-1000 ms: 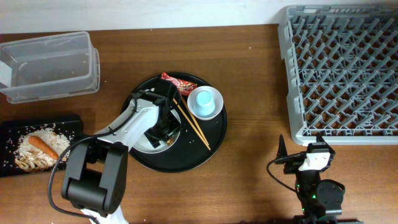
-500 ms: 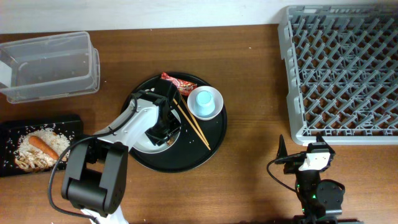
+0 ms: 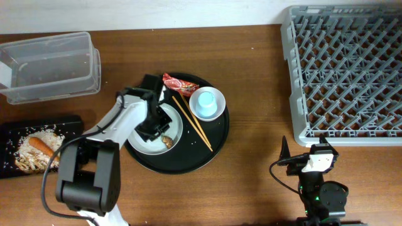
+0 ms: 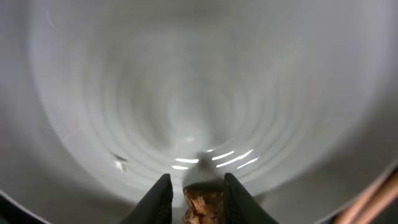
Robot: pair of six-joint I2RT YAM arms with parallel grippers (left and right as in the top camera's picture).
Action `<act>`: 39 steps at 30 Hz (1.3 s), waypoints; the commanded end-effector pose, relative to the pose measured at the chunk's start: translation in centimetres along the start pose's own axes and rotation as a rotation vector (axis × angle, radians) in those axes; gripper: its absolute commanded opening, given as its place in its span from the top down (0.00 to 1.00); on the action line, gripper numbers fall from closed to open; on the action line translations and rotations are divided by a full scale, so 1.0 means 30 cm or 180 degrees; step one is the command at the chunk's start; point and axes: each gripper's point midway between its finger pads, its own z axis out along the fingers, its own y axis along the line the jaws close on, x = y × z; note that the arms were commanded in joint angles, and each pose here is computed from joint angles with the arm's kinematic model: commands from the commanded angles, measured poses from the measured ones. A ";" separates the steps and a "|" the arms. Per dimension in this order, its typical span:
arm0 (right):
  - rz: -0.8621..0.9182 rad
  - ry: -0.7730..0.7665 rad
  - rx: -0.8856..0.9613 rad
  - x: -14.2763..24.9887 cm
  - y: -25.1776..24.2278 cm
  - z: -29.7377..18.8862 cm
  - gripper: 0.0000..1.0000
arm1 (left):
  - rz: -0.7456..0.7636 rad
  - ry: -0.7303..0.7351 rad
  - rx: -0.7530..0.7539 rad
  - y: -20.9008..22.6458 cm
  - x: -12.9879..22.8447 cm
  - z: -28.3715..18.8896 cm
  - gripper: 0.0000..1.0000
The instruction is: Sort waste into correct bins and load items into the dishwasher rack
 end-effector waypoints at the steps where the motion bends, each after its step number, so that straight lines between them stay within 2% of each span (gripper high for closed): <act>1: 0.0023 0.0017 0.0008 0.010 0.000 0.000 0.02 | 0.0065 0.0011 -0.0025 0.005 -0.024 -0.021 0.74; 3: 0.0024 0.0020 0.0006 0.011 0.001 0.001 0.02 | 0.0070 0.0127 -0.0013 0.004 0.003 -0.021 0.72; 4: 0.0024 0.0020 0.0008 0.011 0.001 0.001 0.02 | 0.0087 0.0203 0.0018 -0.004 0.024 -0.022 0.65; 5: 0.0024 0.0020 0.0008 0.011 0.001 0.001 0.02 | 0.0111 0.0275 0.0067 -0.018 0.045 -0.022 0.49; 6: 0.0024 0.0020 0.0008 0.011 0.001 0.001 0.02 | 0.0144 0.0328 0.0106 -0.032 0.064 -0.022 0.40; 7: 0.0022 0.0020 0.0006 0.011 0.001 0.001 0.02 | 0.0173 0.0357 0.0125 -0.042 0.078 -0.022 0.37; 13: 0.0023 0.0020 0.0008 0.011 0.001 0.001 0.02 | 0.0400 0.0305 0.0097 -0.084 0.134 -0.011 0.38; 39: 0.0024 0.0020 0.0008 0.011 0.001 0.001 0.02 | 0.0196 0.0051 -0.0139 -0.022 0.106 0.049 0.43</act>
